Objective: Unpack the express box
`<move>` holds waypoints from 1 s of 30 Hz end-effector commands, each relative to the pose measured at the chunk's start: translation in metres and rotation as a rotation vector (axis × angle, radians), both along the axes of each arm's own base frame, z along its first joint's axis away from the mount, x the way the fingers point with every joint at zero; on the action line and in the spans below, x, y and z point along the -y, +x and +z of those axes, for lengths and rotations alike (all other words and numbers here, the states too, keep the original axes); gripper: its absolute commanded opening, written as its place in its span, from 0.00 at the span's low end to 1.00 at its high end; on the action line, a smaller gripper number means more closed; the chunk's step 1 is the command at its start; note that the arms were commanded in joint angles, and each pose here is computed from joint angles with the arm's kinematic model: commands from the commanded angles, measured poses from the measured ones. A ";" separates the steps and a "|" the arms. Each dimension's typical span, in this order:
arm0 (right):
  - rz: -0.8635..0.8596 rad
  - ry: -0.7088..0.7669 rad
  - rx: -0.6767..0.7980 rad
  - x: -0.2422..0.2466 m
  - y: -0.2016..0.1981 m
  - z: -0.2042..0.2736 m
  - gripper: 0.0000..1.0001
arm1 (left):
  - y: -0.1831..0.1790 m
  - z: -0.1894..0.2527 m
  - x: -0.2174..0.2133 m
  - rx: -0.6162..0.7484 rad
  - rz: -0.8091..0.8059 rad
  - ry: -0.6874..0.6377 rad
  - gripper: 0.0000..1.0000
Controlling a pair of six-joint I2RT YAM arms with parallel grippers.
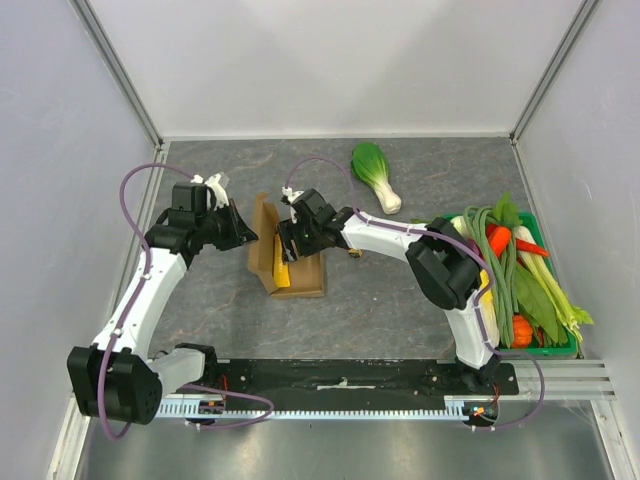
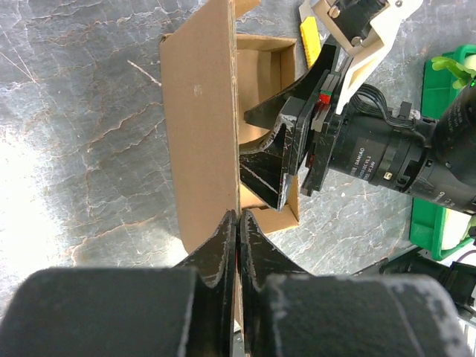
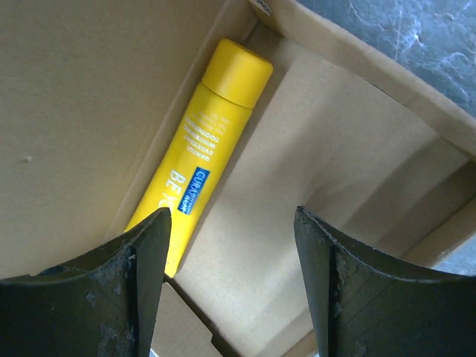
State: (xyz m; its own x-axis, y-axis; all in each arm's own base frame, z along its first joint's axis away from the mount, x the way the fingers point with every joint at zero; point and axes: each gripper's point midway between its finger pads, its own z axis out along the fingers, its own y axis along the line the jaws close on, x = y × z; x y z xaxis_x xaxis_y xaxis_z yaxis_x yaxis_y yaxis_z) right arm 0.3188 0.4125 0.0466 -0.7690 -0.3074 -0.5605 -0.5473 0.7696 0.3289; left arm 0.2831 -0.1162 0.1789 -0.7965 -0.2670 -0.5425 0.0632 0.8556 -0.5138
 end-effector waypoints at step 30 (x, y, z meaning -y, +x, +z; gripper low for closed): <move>0.007 0.255 -0.160 -0.047 -0.008 -0.036 0.19 | -0.020 -0.009 -0.012 -0.066 0.031 0.051 0.02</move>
State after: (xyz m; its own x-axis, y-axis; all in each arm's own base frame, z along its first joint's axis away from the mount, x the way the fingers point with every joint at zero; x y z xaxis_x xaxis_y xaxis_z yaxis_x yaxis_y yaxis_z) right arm 0.3253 0.4611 0.0299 -0.8305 -0.1537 -0.5353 -0.4919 0.6532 0.5757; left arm 0.2738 -0.1117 0.1731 -0.8069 -0.2701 -0.5253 0.0384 0.8635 -0.5030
